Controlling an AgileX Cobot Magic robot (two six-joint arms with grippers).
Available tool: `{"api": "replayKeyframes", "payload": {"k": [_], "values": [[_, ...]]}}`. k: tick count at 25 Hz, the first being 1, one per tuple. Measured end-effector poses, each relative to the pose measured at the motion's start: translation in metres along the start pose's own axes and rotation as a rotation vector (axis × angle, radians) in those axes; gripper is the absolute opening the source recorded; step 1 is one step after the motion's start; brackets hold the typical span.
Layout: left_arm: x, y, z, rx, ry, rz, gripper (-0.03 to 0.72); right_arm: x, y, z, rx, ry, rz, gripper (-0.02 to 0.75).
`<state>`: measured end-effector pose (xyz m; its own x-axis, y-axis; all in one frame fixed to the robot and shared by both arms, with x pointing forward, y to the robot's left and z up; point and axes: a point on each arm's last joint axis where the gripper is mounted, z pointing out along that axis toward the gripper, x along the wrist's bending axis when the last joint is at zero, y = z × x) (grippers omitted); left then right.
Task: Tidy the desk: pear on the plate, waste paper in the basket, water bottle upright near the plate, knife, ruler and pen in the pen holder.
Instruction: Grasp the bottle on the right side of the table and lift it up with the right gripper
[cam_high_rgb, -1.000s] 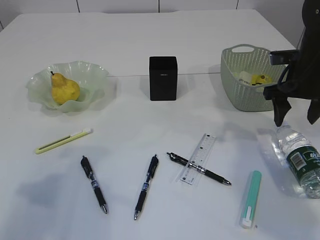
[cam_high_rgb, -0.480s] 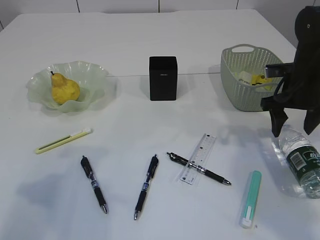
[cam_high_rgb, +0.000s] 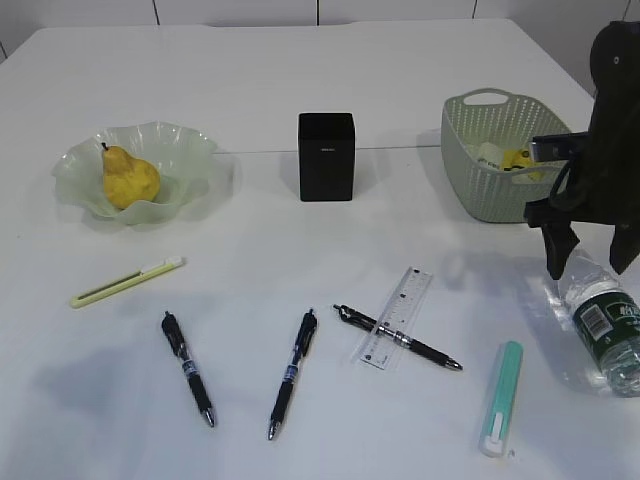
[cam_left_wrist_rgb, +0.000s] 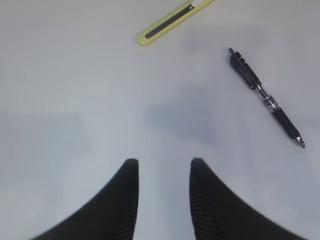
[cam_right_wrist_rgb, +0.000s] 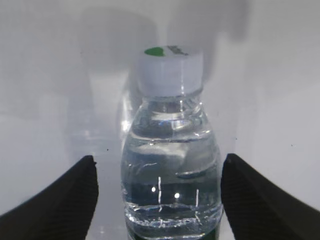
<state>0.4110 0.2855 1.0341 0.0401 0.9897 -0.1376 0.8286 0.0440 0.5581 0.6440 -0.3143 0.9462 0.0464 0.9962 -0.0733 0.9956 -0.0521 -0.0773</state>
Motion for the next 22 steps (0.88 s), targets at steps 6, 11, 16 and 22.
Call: {"api": "replayKeyframes", "payload": {"k": [6,11,16,22], "values": [[0.0,0.0,0.0,0.0,0.0,0.0,0.239,-0.006,0.0,0.001,0.003,0.001,0.013,0.595],[0.0,0.0,0.0,0.0,0.0,0.0,0.239,-0.006,0.0,0.001,0.003,0.001,0.006,0.594],[0.0,0.0,0.0,0.0,0.0,0.0,0.239,-0.006,0.001,0.008,0.02,0.005,0.001,0.595],[0.0,0.0,0.0,0.0,0.0,0.0,0.239,-0.005,0.002,0.014,0.033,0.008,-0.001,0.595]]}}
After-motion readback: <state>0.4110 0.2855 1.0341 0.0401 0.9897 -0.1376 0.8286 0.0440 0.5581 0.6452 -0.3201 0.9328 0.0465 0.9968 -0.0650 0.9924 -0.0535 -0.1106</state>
